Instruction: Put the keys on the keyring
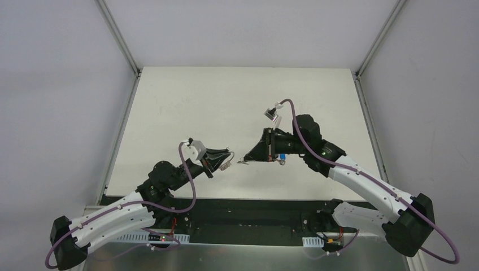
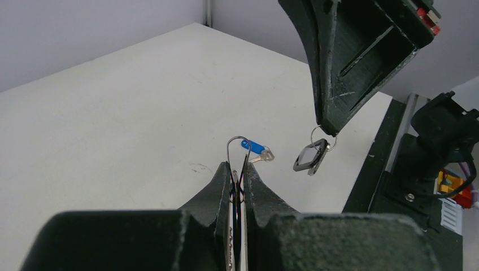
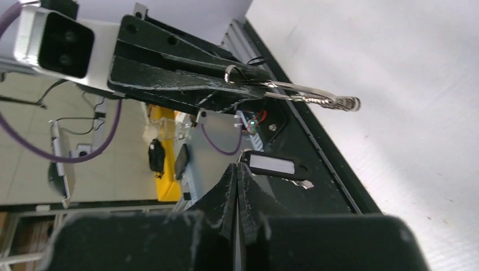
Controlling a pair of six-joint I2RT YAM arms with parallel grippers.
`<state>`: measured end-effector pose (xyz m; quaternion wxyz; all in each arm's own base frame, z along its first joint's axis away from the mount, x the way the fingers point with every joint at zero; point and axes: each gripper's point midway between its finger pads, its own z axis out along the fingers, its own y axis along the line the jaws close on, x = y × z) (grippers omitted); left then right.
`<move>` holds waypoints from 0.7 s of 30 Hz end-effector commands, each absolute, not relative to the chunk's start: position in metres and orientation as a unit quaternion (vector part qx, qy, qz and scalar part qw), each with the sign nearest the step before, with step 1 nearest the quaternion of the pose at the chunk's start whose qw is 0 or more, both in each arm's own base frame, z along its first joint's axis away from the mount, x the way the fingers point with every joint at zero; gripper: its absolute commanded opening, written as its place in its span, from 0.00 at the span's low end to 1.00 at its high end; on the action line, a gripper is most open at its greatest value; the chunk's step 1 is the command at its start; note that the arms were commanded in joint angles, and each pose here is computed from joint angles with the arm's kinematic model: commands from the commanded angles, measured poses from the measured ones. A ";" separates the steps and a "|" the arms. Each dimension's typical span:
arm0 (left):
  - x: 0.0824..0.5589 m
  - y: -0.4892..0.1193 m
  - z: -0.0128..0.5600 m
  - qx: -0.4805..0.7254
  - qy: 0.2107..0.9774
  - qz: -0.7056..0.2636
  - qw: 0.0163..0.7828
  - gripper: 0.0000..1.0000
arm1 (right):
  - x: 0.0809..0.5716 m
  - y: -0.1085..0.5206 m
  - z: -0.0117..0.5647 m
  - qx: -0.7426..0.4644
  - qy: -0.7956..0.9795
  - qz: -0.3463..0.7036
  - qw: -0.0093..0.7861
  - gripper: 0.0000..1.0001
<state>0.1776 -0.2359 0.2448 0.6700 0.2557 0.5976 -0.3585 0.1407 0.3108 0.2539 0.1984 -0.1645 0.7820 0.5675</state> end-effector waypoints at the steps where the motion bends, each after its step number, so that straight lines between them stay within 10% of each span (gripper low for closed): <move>1: 0.158 -0.243 0.277 0.274 0.534 -0.414 0.684 0.00 | 0.120 0.318 0.292 -0.202 0.712 0.646 0.187 0.00; 21: 0.109 -0.253 0.317 0.321 0.417 -0.512 0.679 0.00 | 0.077 0.336 0.329 -0.235 0.609 0.740 0.160 0.00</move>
